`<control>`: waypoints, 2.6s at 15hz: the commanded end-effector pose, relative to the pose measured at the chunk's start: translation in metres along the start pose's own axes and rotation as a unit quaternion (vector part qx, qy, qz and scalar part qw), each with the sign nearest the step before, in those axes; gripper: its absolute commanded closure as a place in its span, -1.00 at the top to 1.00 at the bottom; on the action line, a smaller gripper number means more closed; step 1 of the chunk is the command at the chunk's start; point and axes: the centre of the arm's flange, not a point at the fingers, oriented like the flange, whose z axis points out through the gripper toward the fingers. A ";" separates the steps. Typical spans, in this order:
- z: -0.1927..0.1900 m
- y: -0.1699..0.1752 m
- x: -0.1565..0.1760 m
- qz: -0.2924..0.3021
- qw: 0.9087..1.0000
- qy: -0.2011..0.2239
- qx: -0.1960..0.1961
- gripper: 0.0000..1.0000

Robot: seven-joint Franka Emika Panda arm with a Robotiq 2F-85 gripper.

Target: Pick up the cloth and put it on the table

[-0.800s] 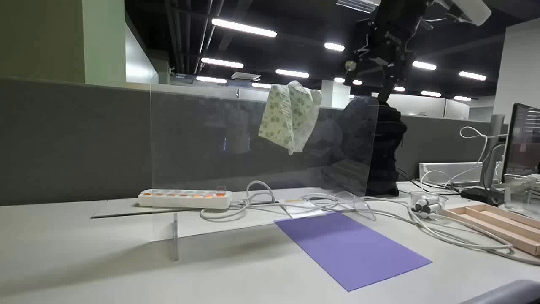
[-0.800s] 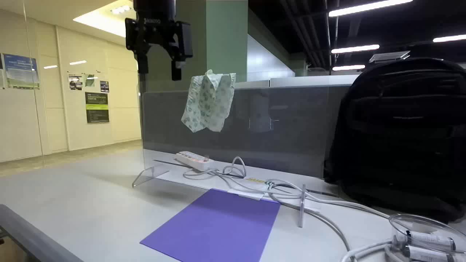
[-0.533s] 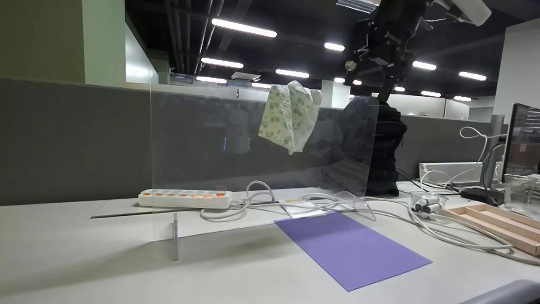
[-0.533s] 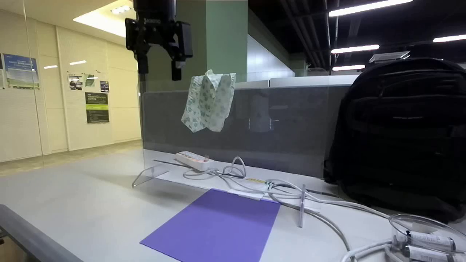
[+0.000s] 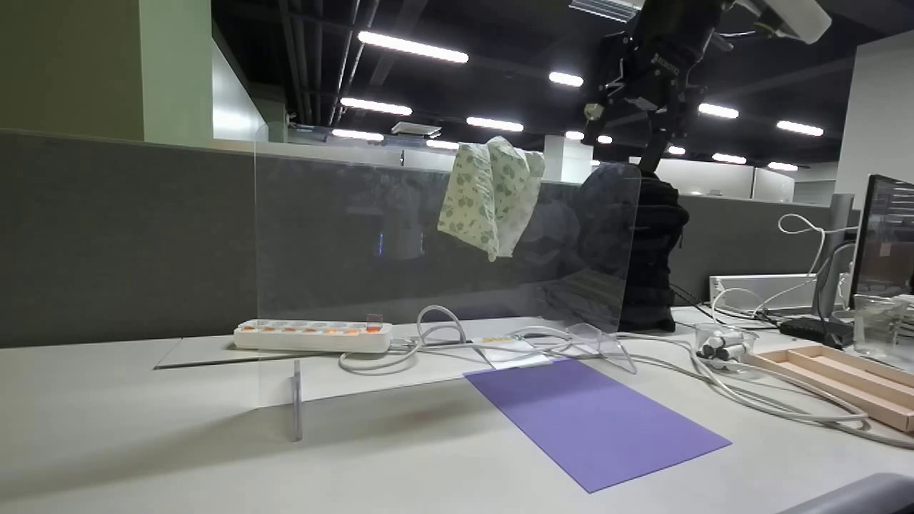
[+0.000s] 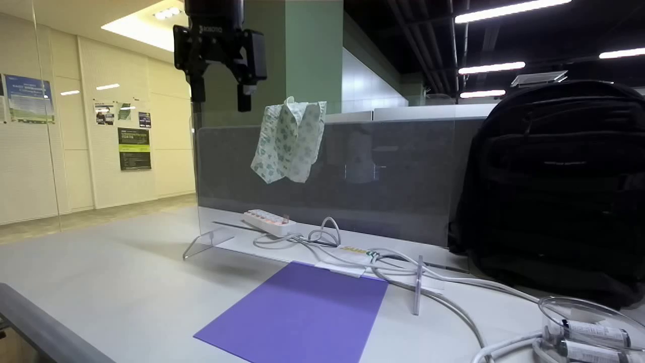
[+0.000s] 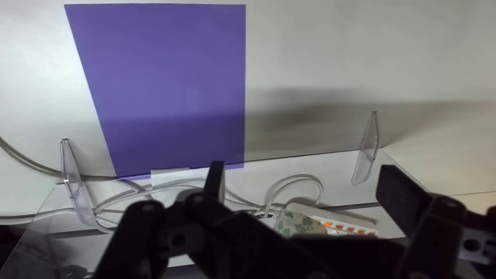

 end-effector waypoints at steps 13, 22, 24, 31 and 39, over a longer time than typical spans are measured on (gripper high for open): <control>0.016 -0.018 0.075 -0.077 0.971 0.224 -0.028 1.00; 0.016 -0.008 0.084 -0.092 0.959 0.264 -0.054 1.00; 0.017 -0.007 0.091 -0.118 0.948 0.285 -0.073 1.00; 0.043 -0.014 0.106 -0.184 0.933 0.294 -0.094 1.00; 0.054 -0.007 0.122 -0.201 0.925 0.299 -0.118 0.33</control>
